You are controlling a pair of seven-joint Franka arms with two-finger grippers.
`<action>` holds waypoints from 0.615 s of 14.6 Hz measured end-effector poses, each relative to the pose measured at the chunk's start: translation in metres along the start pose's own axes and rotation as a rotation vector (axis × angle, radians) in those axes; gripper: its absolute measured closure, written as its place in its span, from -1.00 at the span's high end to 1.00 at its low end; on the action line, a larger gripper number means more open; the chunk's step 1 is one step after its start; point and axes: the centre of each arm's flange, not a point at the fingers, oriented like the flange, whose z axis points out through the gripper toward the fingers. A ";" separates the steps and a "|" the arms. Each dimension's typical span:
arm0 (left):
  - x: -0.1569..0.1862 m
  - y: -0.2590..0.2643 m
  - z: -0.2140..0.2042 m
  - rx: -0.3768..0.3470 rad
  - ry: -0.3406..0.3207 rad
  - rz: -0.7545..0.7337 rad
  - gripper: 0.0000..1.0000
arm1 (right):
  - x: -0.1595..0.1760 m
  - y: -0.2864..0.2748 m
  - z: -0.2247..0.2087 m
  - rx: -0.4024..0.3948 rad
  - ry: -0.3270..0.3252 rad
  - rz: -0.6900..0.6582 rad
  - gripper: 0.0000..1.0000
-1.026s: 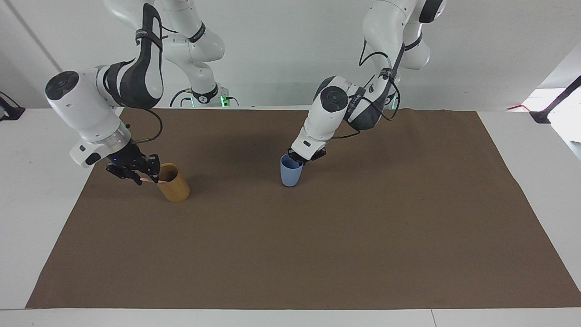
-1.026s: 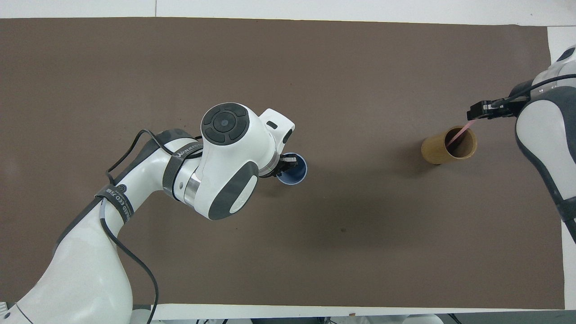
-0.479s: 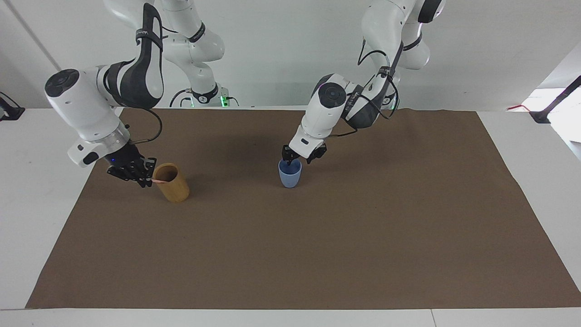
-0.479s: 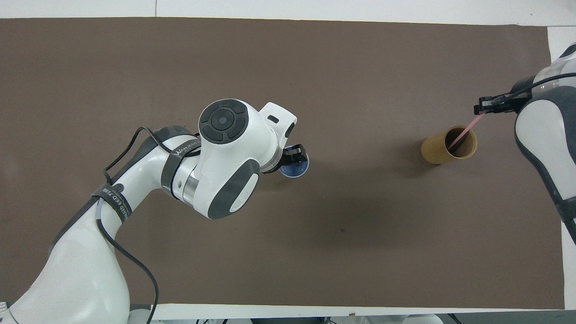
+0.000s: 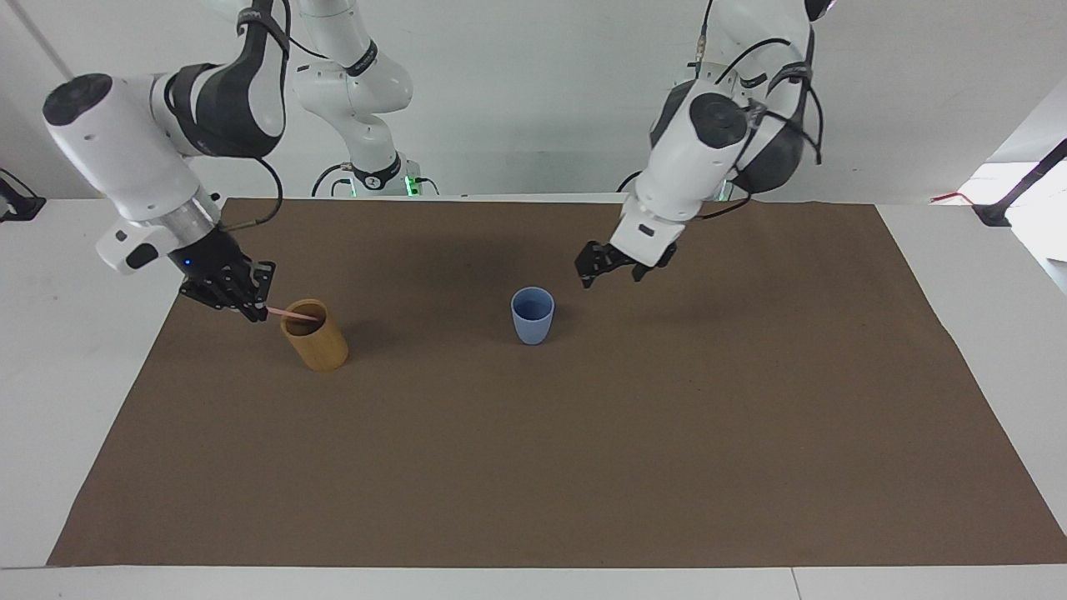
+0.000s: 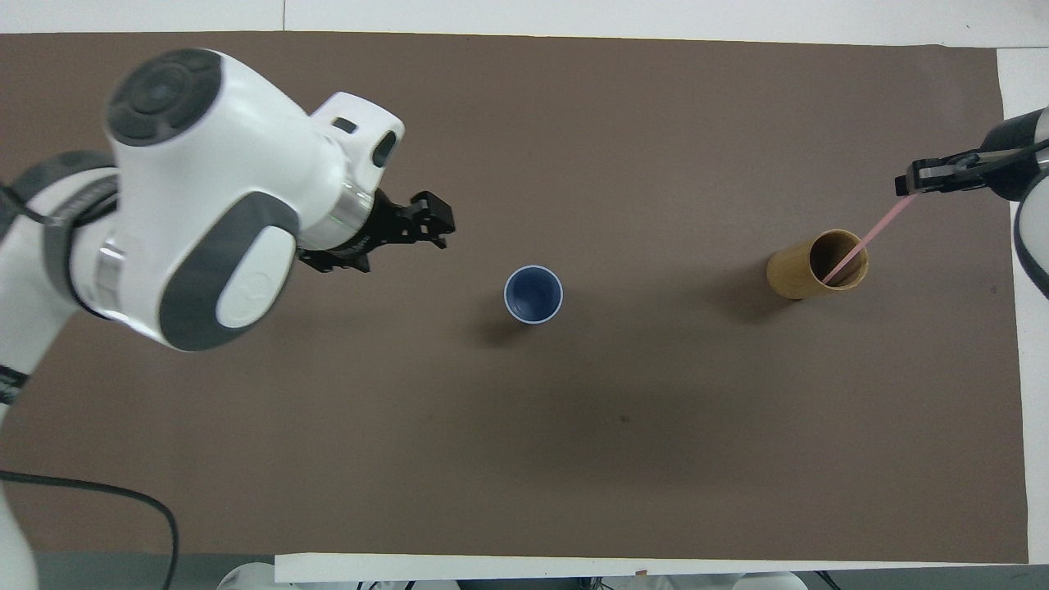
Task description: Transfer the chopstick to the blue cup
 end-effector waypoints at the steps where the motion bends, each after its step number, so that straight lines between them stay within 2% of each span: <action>1: 0.015 -0.038 -0.020 0.024 0.022 0.013 0.99 | 0.000 -0.007 -0.023 0.001 0.014 -0.013 -0.81; 3: 0.034 -0.097 -0.047 0.071 0.055 0.064 0.99 | 0.004 -0.028 -0.061 0.003 0.036 -0.046 -0.81; 5: 0.042 -0.136 -0.064 0.104 0.067 0.110 0.99 | 0.012 -0.065 -0.080 0.008 0.028 -0.029 -0.81; 9: 0.052 -0.216 -0.097 0.162 0.085 0.211 0.99 | 0.021 -0.195 -0.067 -0.025 -0.003 0.058 -0.81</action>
